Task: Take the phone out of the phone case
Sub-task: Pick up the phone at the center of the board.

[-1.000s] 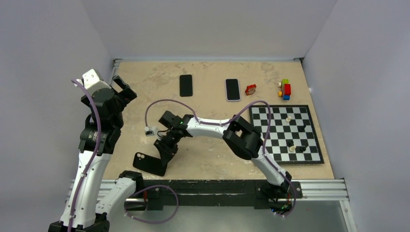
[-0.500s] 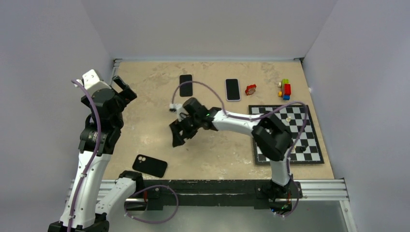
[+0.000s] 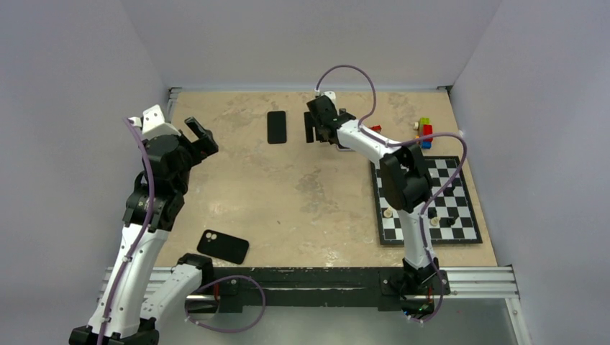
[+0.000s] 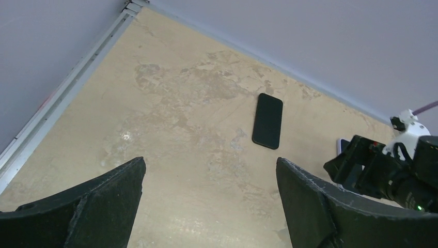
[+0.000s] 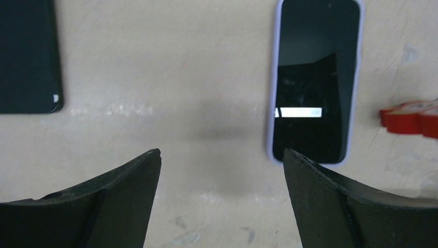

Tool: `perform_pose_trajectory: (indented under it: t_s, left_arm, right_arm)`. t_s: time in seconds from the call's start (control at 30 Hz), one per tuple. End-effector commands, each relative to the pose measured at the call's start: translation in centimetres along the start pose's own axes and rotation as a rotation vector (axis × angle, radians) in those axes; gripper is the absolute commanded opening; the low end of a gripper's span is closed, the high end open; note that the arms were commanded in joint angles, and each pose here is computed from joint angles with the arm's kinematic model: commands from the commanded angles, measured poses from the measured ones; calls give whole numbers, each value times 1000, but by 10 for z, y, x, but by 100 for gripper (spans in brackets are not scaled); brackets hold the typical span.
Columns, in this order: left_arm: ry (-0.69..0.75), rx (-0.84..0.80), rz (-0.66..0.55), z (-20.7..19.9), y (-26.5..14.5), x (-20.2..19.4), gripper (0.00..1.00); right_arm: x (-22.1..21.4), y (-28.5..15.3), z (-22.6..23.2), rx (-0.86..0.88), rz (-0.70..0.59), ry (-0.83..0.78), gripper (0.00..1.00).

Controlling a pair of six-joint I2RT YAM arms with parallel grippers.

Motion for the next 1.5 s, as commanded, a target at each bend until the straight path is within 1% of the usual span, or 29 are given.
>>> perform_pose_trajectory:
  t_s: [0.0,0.1,0.23,0.3,0.53,0.8,0.9,1.3,1.47]
  left_arm:
    - [-25,-87,-34,-17,-4,9,100]
    - [-30,-110,-26,-22,-4,6,100]
    - [-36,-123,-16,-24,-4,3,100]
    - [-36,-122,-15,-24,-3,3,100]
    - [-39,-121,-9,-25,-3,1,100]
    - [-41,-125,-1,-26,-1,-1,100]
    - [-44,-132,4,-28,-1,-2,100]
    - [-45,-136,10,-29,0,-3,100]
    - [-44,-137,13,-29,0,-4,100]
  right_arm:
    - [24,13,-37,-115,11,-128,91]
    - [24,34,-46,-85,44,-158,96]
    - [16,56,-64,-123,118,-208,94]
    - [13,62,-73,-149,133,-230,95]
    - [14,69,-87,-135,147,-241,98]
    - [4,76,-79,54,219,-125,98]
    - [1,78,-78,101,245,-83,97]
    - [-3,79,-86,54,291,-34,97]
    - [-11,77,-82,71,343,0,93]
Point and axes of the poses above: each gripper's point midway between its finger pads, its own y axis out along the fingers, its own z axis along the line the jaws close on, x = y × z, the point moved 1 cm from there along -y, back along the fingers, and after that the axes turned 5 degrees about -y, right-handed, at the moved point
